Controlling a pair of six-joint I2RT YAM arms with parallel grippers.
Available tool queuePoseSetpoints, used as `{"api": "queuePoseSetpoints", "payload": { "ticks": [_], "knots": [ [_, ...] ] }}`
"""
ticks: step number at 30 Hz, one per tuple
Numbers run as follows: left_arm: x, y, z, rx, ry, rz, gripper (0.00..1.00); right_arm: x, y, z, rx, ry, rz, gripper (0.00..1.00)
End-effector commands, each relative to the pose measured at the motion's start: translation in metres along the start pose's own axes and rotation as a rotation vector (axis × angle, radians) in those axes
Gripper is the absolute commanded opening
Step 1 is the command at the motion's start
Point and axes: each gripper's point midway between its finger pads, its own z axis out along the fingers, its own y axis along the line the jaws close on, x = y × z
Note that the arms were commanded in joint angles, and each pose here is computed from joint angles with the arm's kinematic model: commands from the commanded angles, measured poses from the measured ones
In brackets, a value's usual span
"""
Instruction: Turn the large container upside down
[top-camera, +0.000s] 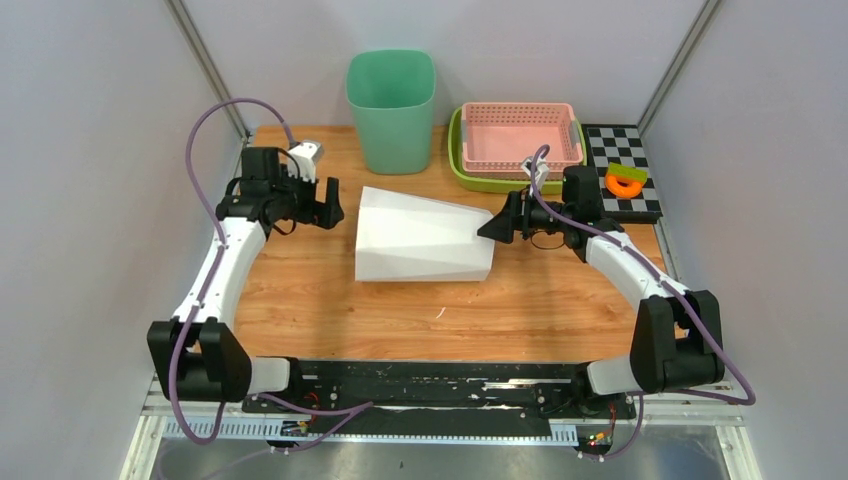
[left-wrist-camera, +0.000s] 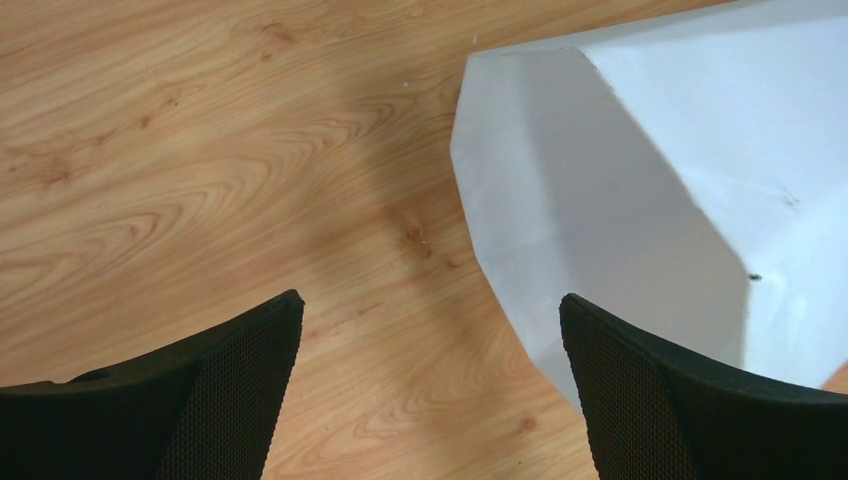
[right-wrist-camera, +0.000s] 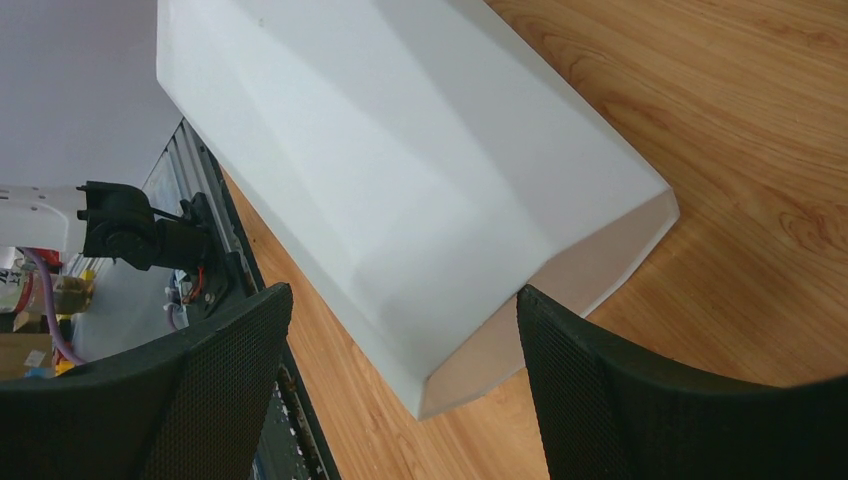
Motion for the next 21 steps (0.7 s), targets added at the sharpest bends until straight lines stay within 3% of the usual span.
{"api": "queuePoseSetpoints", "payload": {
  "ticks": [1,10,16,21],
  "knots": [
    [-0.008,-0.021,-0.024,0.088,-0.038,0.0,1.0,0.001,0.004,-0.002,-0.015,-0.008,-0.036,0.85],
    [-0.006,-0.078,-0.056,0.358,-0.071,0.016,1.0,0.0,-0.002,-0.003,0.009,-0.013,-0.023,0.85],
    [0.001,-0.082,-0.049,0.399,-0.056,-0.016,0.99,-0.001,-0.004,-0.005,0.026,-0.019,-0.021,0.85],
    [0.009,-0.088,-0.036,0.466,-0.025,-0.068,0.92,-0.002,-0.007,-0.005,0.035,-0.021,-0.01,0.85]
  ]
}}
